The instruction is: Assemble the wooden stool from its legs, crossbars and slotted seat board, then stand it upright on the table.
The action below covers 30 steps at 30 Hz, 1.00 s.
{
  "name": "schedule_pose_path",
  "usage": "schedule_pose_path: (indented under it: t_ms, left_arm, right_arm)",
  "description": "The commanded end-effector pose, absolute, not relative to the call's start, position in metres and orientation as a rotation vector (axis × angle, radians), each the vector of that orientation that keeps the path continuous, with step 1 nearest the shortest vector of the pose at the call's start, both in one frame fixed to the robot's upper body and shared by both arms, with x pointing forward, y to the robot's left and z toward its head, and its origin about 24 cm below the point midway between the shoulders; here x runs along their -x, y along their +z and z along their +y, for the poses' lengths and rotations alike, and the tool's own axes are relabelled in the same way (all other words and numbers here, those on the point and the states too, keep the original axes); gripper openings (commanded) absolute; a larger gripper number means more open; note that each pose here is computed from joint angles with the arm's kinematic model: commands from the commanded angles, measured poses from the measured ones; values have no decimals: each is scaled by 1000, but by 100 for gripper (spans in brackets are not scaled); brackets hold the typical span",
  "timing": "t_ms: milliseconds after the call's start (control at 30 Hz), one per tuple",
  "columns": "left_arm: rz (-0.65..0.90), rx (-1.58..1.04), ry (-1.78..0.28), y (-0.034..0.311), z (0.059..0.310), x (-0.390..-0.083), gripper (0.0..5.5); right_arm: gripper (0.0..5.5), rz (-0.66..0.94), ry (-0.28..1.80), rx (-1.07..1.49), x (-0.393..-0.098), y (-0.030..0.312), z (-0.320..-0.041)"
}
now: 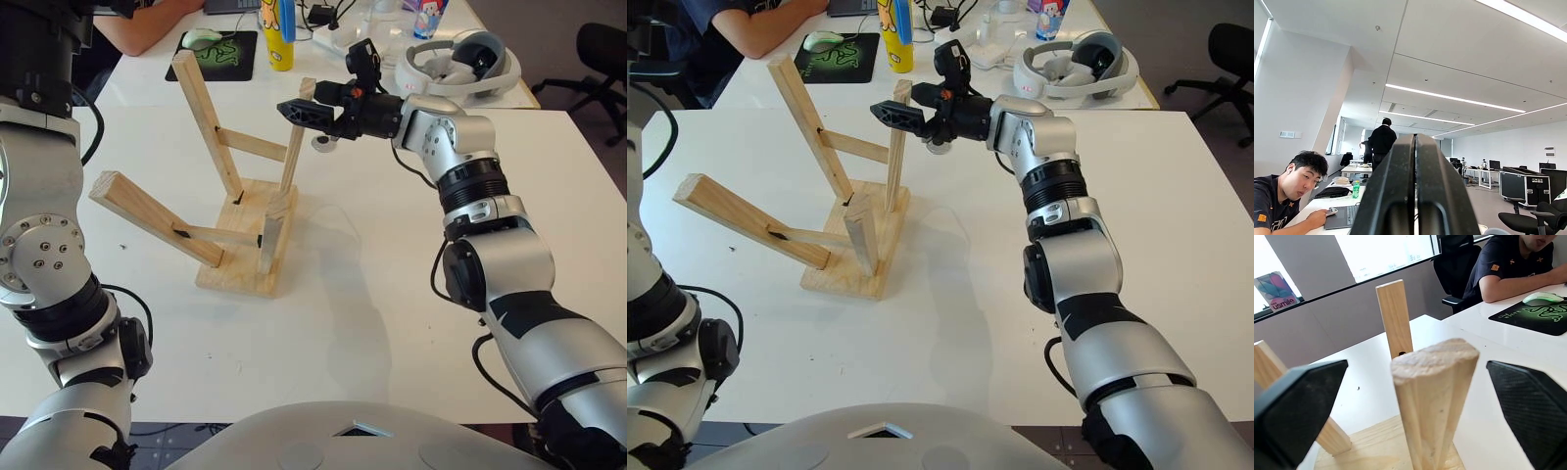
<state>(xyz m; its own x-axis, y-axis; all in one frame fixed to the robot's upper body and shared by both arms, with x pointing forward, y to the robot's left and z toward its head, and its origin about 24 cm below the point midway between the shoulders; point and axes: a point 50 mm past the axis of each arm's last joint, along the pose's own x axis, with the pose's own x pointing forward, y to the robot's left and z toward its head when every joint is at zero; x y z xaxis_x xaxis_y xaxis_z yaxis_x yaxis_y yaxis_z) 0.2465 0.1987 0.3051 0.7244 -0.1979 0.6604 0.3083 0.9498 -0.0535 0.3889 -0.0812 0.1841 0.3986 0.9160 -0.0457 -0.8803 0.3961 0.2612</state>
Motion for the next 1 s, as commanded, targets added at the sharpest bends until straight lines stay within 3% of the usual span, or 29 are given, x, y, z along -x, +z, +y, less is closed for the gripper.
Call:
schedule_pose_path:
  t_ms: [33, 533, 800, 1000]
  left_arm:
    - [-723, 160, -278, 305, 197, -245, 0]
    - [-726, 150, -266, 297, 197, -239, 0]
    - [-729, 146, -249, 296, 201, -234, 0]
    - [-727, 139, -238, 295, 203, -232, 0]
  right_arm:
    - [466, 186, 1149, -178, -391, 191, -81]
    - [227, 221, 1097, -167, -391, 181, -102]
    - [216, 223, 1012, -174, -391, 177, -121]
    - [216, 193, 805, -151, -387, 173, -172]
